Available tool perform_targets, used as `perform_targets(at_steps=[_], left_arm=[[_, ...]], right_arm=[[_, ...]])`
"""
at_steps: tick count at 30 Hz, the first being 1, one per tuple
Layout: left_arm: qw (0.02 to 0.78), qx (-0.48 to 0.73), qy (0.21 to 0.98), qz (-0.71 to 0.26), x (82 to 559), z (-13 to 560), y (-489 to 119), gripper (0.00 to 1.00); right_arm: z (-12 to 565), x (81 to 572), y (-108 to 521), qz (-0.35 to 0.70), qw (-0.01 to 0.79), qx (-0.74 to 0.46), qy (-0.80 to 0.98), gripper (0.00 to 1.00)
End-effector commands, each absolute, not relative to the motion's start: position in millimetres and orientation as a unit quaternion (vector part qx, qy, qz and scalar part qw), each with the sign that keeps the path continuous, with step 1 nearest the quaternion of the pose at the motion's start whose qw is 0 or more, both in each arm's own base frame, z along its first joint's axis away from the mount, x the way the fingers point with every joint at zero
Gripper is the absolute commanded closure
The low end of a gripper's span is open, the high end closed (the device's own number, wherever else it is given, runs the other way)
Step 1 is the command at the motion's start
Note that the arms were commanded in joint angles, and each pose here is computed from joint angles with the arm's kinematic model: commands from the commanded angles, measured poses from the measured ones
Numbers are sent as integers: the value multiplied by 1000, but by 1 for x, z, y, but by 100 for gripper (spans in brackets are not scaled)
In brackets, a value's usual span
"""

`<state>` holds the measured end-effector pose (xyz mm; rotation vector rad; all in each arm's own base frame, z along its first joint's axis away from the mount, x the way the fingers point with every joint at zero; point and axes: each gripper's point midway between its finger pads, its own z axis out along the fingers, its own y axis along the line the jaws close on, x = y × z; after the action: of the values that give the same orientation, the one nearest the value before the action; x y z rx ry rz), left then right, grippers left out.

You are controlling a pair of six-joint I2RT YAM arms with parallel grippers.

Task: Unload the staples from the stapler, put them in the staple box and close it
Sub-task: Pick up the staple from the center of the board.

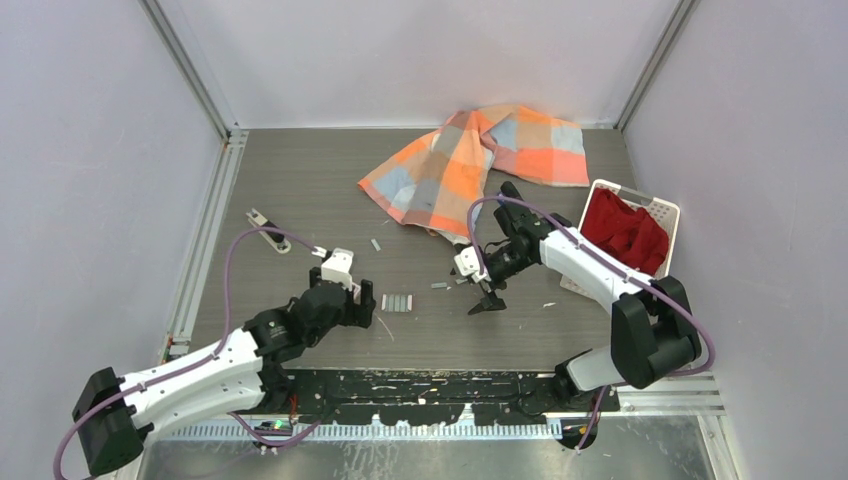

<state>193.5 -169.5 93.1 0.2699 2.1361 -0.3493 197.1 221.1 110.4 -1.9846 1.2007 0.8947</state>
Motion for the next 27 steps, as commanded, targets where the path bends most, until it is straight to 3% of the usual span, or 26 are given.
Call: perform_targets(at_steps=[1,12,22,27], left_arm=[[513,88,840,-153,215,124,-177,16],[443,57,837,-317,225,119,-200,10],[362,31,857,-366,252,106,-218,45],[342,36,873,-345,265,92,-222,56]], right_arm=[[125,201,227,325,353,-763,433,0],[122,200,225,331,342,-763,438,1],[119,199,225,336,337,-761,442,1],[120,198,226,338,338,-760,441,1]])
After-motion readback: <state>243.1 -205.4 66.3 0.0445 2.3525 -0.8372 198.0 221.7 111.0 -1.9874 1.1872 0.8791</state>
